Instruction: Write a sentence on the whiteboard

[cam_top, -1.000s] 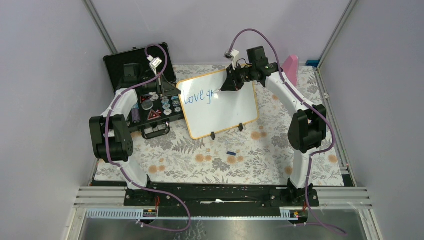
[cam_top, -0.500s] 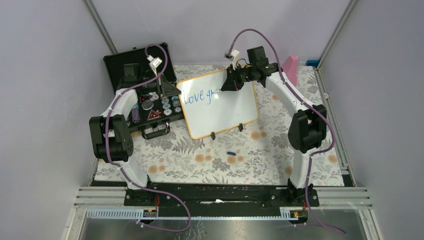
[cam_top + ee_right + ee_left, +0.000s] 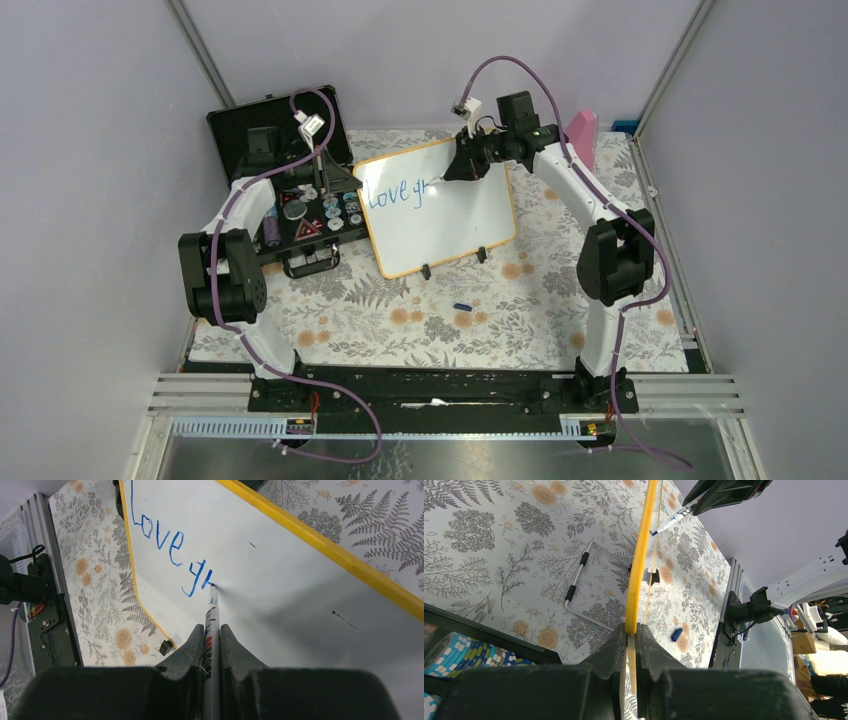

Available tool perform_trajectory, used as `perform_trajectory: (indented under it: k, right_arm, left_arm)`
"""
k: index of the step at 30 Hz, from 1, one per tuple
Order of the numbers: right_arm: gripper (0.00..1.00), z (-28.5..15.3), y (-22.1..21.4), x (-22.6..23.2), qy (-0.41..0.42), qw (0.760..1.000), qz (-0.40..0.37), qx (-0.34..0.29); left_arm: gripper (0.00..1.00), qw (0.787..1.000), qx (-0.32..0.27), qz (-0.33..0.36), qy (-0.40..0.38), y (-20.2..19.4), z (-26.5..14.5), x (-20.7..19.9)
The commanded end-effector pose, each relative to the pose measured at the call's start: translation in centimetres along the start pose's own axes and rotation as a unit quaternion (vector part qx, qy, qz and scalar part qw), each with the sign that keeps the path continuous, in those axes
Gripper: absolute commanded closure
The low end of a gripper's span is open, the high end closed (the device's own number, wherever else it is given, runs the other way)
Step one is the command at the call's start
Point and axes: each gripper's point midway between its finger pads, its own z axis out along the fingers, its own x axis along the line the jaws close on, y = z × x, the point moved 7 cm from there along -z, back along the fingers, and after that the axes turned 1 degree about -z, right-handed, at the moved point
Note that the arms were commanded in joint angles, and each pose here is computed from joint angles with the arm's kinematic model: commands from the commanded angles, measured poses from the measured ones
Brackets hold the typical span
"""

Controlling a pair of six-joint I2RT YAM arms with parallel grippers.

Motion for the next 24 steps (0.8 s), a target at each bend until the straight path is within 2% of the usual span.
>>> perform_trajectory:
  k: [1, 7, 24]
  right_arm:
    - [1.00, -2.3, 2.6, 1.2, 0.003, 0.999, -0.035, -0.032]
    - [1.00, -3.5, 3.1, 3.0, 0.029, 0.998, -0.046, -0.045]
    - [1.00, -3.5, 1.6, 1.2, -0.008, 0.999, -0.037, -0.024]
  left_arm:
    - [1.00, 0.999, -0.010, 0.046, -0.013, 1.7, -0.1, -1.3]
    - [1.00, 0.999, -0.010, 0.045, -0.014, 1.6, -0.1, -1.4]
    - [1.00, 0.999, -0.007, 0.050, -0.011, 1.6, -0.1, -1.5]
